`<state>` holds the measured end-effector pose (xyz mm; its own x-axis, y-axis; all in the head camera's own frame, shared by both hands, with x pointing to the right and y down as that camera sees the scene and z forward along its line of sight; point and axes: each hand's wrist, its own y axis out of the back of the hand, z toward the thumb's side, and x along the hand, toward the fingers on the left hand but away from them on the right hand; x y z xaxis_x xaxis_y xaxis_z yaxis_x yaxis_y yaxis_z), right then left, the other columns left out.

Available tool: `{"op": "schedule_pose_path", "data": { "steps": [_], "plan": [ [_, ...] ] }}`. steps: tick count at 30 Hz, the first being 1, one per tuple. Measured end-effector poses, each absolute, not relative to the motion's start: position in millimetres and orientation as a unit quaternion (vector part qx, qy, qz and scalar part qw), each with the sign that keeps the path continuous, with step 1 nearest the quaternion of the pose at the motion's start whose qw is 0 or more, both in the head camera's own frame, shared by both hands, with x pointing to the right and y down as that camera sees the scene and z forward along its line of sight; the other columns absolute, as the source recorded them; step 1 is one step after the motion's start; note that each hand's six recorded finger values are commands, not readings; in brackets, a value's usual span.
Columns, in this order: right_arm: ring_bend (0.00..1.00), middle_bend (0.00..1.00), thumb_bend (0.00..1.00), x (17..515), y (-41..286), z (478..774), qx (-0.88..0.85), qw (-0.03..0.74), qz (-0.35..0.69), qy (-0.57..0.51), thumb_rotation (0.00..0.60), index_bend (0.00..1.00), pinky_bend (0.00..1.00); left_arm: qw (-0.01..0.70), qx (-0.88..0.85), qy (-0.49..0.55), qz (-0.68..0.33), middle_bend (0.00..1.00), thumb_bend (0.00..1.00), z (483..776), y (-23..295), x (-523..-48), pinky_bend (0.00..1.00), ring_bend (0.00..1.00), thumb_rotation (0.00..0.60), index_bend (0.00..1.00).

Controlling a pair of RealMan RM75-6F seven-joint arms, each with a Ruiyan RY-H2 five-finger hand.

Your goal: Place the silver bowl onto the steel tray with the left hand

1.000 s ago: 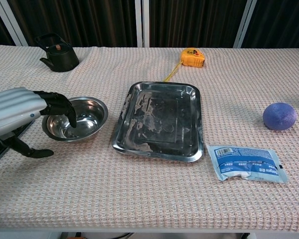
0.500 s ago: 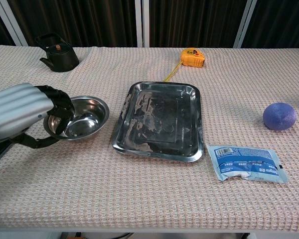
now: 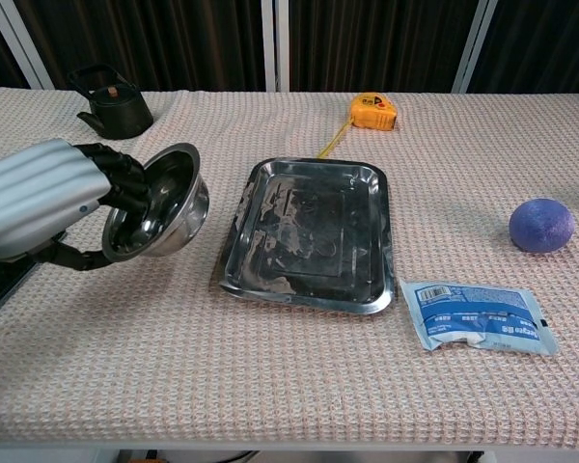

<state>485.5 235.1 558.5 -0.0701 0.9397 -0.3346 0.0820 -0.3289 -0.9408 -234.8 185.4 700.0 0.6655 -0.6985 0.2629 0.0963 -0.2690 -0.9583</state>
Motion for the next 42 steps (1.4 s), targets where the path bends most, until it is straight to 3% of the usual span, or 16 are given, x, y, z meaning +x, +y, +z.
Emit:
{"op": "schedule_pose_path", "data": {
  "steps": [10, 17, 25, 27, 31, 33, 42],
  "plan": [
    [0.0, 0.0, 0.43, 492, 234, 552, -0.562, 0.371, 0.579, -0.46, 0.6, 0.0, 0.0, 0.606, -0.715, 0.165, -0.308, 0.48, 0.4, 689, 155, -176, 0.34, 0.3, 0.6, 0.8],
    [0.0, 0.0, 0.43, 500, 233, 546, -0.554, 0.371, 0.58, -0.468, 0.6, 0.0, 0.0, 0.624, -0.712, 0.113, -0.302, 0.48, 0.4, 702, 139, -122, 0.34, 0.3, 0.6, 0.8],
    [0.0, 0.0, 0.43, 506, 234, 547, -0.551, 0.367, 0.582, -0.472, 0.6, 0.0, 0.0, 0.633, -0.697, 0.092, -0.325, 0.48, 0.41, 725, 123, -97, 0.34, 0.3, 0.6, 0.79],
    [0.0, 0.0, 0.43, 507, 234, 548, -0.551, 0.366, 0.583, -0.472, 0.6, 0.0, 0.0, 0.632, -0.697, 0.089, -0.328, 0.47, 0.4, 727, 122, -95, 0.34, 0.3, 0.6, 0.71],
    [0.0, 0.0, 0.43, 507, 234, 548, -0.551, 0.366, 0.583, -0.472, 0.6, 0.0, 0.0, 0.626, -0.704, 0.082, -0.326, 0.45, 0.37, 729, 123, -90, 0.33, 0.3, 0.6, 0.22],
    [0.0, 0.0, 0.43, 508, 234, 548, -0.55, 0.366, 0.583, -0.473, 0.6, 0.0, 0.0, 0.624, -0.706, 0.082, -0.324, 0.45, 0.36, 729, 124, -88, 0.33, 0.3, 0.6, 0.11],
    [0.0, 0.0, 0.43, 507, 234, 545, -0.549, 0.367, 0.582, -0.474, 0.6, 0.0, 0.0, 0.619, -0.708, 0.097, -0.327, 0.42, 0.3, 725, 123, -94, 0.32, 0.3, 0.6, 0.08]
  ]
}}
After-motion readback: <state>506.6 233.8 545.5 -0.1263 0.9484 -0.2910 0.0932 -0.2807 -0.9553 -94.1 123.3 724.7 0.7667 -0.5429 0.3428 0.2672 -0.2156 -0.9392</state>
